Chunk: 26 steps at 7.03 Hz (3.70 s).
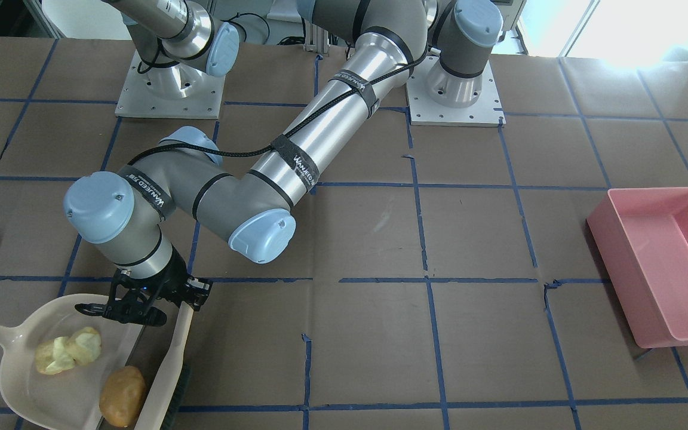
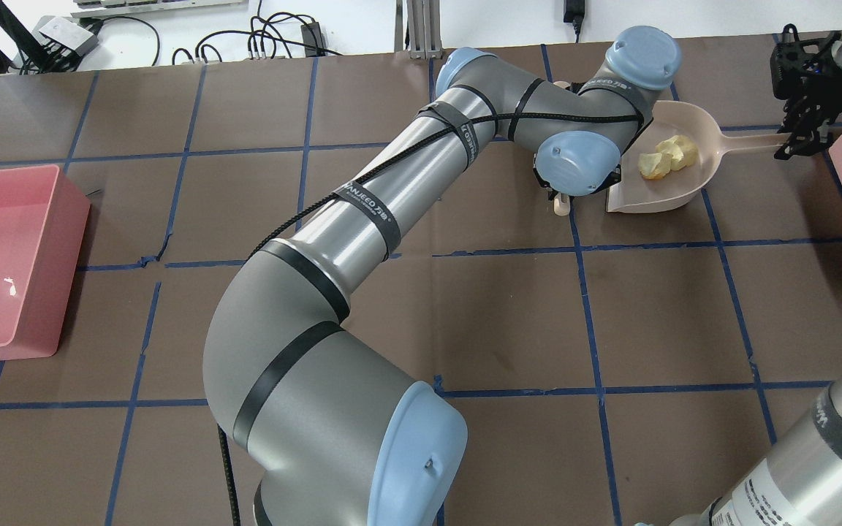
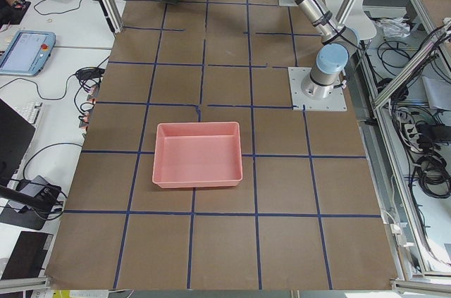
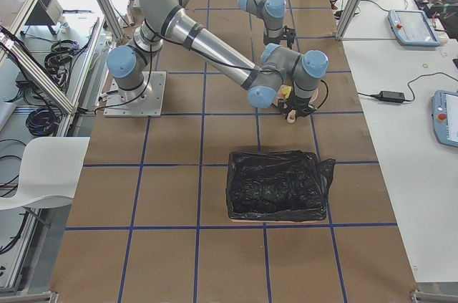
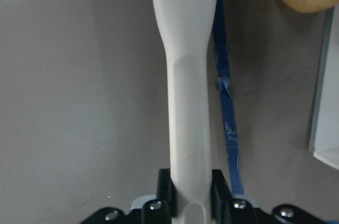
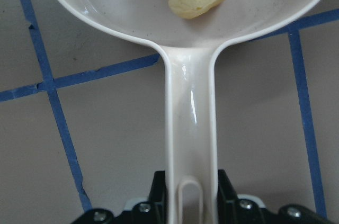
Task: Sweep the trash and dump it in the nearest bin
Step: 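Sweep the remaining chunks into the dustpan with the left gripper's brush, then carry the loaded dustpan toward the bin with the right gripper while the left withdraws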
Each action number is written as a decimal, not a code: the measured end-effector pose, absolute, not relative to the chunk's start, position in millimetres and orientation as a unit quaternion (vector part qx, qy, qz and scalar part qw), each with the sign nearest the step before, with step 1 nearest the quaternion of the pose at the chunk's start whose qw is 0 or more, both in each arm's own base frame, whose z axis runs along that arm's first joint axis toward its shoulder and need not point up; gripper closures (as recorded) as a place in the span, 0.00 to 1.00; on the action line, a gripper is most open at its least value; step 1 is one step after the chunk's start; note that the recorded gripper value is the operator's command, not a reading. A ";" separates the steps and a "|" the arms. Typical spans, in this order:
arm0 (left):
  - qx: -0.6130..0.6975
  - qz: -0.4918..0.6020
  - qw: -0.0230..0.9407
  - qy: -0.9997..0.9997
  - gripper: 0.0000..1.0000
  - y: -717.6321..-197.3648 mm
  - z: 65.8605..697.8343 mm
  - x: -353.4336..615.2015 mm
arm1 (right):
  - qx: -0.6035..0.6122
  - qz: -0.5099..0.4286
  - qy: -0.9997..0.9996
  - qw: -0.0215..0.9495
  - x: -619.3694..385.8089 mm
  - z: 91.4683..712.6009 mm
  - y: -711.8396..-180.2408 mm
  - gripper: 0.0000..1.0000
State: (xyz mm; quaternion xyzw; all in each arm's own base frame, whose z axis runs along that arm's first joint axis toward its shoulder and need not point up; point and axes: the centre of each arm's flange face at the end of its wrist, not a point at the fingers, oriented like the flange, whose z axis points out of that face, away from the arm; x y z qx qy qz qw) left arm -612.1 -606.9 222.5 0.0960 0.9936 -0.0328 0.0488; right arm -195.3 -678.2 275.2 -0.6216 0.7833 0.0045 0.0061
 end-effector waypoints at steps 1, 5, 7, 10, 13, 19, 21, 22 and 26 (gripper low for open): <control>0.129 -0.032 0.050 0.990 1.00 -599.3 221.3 -619.9 | -0.620 0.004 0.784 0.006 -195.2 275.3 -678.1 1.00; 0.272 -0.032 0.050 0.960 1.00 -568.0 222.6 -650.2 | -0.618 0.005 0.786 0.007 -195.1 275.2 -677.9 1.00; 0.300 -0.038 0.050 0.952 1.00 -559.7 229.5 -656.5 | -0.618 0.004 0.786 0.007 -195.1 275.4 -678.0 1.00; 0.299 -0.040 0.065 0.951 1.00 -552.5 244.2 -641.1 | -0.618 0.004 0.786 0.007 -195.0 275.3 -678.2 1.00; 0.274 -0.020 0.100 0.956 1.00 -537.1 269.5 -577.4 | -0.618 0.004 0.786 0.008 -195.2 274.2 -678.3 1.00; 0.121 0.043 0.097 0.987 1.00 -395.0 295.4 -406.0 | -0.582 -0.065 0.810 0.040 -219.8 288.8 -668.1 1.00; 0.067 0.067 0.092 0.991 1.00 -346.5 277.8 -379.9 | -0.563 -0.087 0.821 0.046 -237.9 322.0 -649.5 1.00; 0.040 0.074 0.080 0.993 1.00 -337.6 272.0 -378.2 | -0.551 -0.094 0.828 0.045 -249.9 346.8 -634.0 1.00; 0.018 0.070 0.039 0.997 1.00 -336.4 264.1 -381.7 | -0.478 -0.112 0.870 0.035 -327.0 418.6 -555.4 1.00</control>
